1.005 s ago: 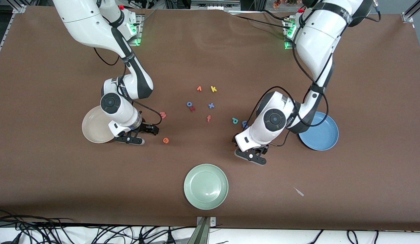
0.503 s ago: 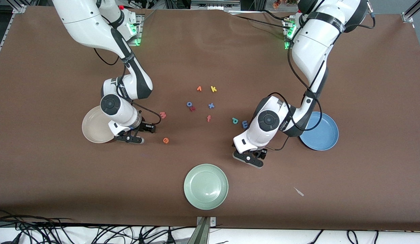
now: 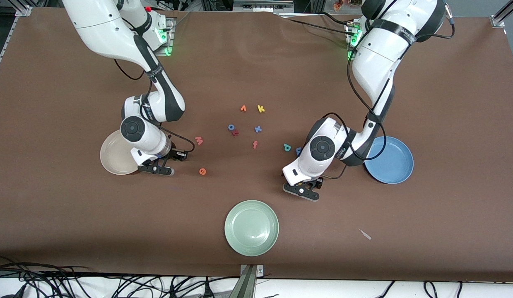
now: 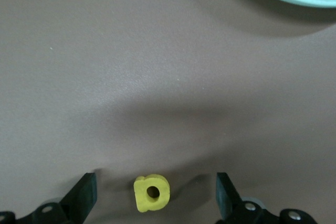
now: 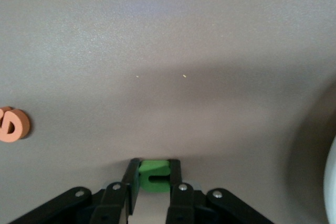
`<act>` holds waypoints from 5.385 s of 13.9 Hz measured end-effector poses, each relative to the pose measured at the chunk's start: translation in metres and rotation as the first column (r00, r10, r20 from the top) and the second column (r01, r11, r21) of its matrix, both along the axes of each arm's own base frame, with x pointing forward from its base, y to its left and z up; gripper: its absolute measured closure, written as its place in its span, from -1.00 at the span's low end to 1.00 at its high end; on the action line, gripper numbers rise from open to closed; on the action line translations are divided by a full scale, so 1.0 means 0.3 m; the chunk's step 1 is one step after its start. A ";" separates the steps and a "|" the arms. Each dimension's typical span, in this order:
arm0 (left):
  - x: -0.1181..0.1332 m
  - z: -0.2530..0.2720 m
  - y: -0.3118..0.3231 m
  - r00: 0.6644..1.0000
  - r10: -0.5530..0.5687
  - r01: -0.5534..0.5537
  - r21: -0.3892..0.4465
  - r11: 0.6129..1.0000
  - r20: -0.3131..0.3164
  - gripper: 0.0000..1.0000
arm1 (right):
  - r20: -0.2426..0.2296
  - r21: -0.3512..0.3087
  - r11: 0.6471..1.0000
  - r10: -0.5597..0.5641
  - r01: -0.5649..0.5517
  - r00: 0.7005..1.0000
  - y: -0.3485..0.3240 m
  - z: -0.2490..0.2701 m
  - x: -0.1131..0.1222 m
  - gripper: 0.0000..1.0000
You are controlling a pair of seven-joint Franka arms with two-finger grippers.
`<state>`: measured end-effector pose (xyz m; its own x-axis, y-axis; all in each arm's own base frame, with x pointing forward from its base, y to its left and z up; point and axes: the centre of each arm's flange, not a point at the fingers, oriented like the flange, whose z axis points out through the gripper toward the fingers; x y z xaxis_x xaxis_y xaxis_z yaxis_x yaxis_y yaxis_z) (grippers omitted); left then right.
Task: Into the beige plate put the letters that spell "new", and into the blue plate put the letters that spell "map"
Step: 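Carry the green letter to the white plate while the left gripper carries the D, then open the right gripper over the white plate while the left gripper releases the D, then grasp the orange 6 with the right gripper while the left gripper grasps the blue 3, then carry the orange 6 to the white plate while the left gripper carries the 3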
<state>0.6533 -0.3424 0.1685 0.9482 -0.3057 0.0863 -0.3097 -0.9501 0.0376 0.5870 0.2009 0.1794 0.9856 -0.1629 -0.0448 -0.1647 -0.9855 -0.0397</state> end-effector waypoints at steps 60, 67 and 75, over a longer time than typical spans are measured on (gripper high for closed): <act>-0.288 0.087 -0.015 0.856 0.485 -0.474 0.102 0.875 -0.182 -1.00 | -0.041 0.047 0.969 -0.240 0.242 0.970 0.295 -0.020 0.163 -0.18; -0.287 0.012 -0.015 0.848 0.496 -0.489 0.085 0.868 -0.187 -0.76 | -0.040 0.063 0.966 -0.249 0.251 0.968 0.304 0.001 0.174 0.44; -0.282 0.023 -0.008 0.846 0.499 -0.490 0.096 0.866 -0.189 0.46 | -0.163 -0.010 0.996 -0.089 0.089 0.983 0.131 0.183 0.232 0.44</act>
